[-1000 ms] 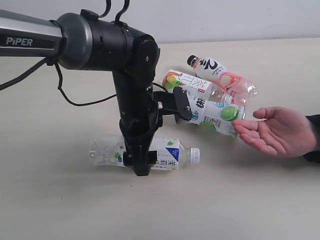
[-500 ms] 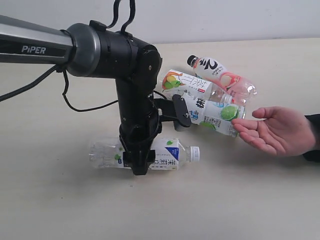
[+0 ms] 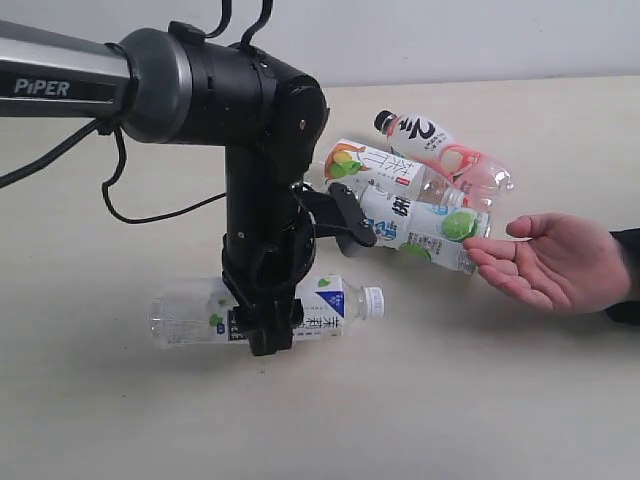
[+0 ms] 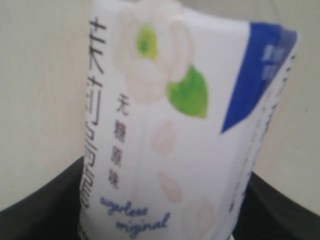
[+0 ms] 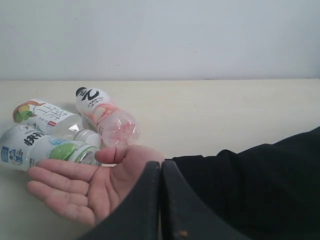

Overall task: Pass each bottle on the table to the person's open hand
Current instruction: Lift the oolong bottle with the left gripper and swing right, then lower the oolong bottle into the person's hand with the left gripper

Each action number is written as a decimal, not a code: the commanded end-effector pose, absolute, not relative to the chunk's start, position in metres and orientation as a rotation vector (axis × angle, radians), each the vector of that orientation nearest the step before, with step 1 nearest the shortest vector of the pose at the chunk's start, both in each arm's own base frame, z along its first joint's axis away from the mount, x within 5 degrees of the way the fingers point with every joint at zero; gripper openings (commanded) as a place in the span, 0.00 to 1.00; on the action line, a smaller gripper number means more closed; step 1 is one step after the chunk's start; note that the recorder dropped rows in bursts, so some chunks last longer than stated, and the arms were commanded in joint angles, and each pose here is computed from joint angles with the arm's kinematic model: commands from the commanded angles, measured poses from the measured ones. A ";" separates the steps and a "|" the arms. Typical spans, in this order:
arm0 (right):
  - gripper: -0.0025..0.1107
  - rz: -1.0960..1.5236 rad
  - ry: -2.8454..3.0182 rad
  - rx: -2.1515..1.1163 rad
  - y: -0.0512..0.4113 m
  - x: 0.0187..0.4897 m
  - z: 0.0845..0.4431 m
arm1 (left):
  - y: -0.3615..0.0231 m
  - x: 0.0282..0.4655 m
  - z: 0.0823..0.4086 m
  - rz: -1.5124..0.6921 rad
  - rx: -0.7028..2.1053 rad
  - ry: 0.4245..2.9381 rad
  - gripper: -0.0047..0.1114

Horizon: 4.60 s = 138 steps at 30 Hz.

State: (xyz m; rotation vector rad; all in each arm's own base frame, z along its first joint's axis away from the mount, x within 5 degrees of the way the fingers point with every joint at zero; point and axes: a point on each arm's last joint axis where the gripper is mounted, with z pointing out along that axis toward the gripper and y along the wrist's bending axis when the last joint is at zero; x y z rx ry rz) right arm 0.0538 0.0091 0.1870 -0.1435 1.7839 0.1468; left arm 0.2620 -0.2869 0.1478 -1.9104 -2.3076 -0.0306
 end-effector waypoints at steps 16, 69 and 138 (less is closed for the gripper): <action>0.02 0.147 1.774 -0.141 0.009 0.054 0.187 | -0.298 0.242 0.223 -0.208 -1.013 -3.095 0.04; 0.02 0.146 1.782 -0.141 0.009 0.054 0.186 | -0.436 0.264 0.222 1.057 -0.017 -3.121 0.04; 0.02 0.147 1.769 -0.141 0.009 0.054 0.187 | -0.455 0.263 0.194 1.211 -0.050 -3.028 0.49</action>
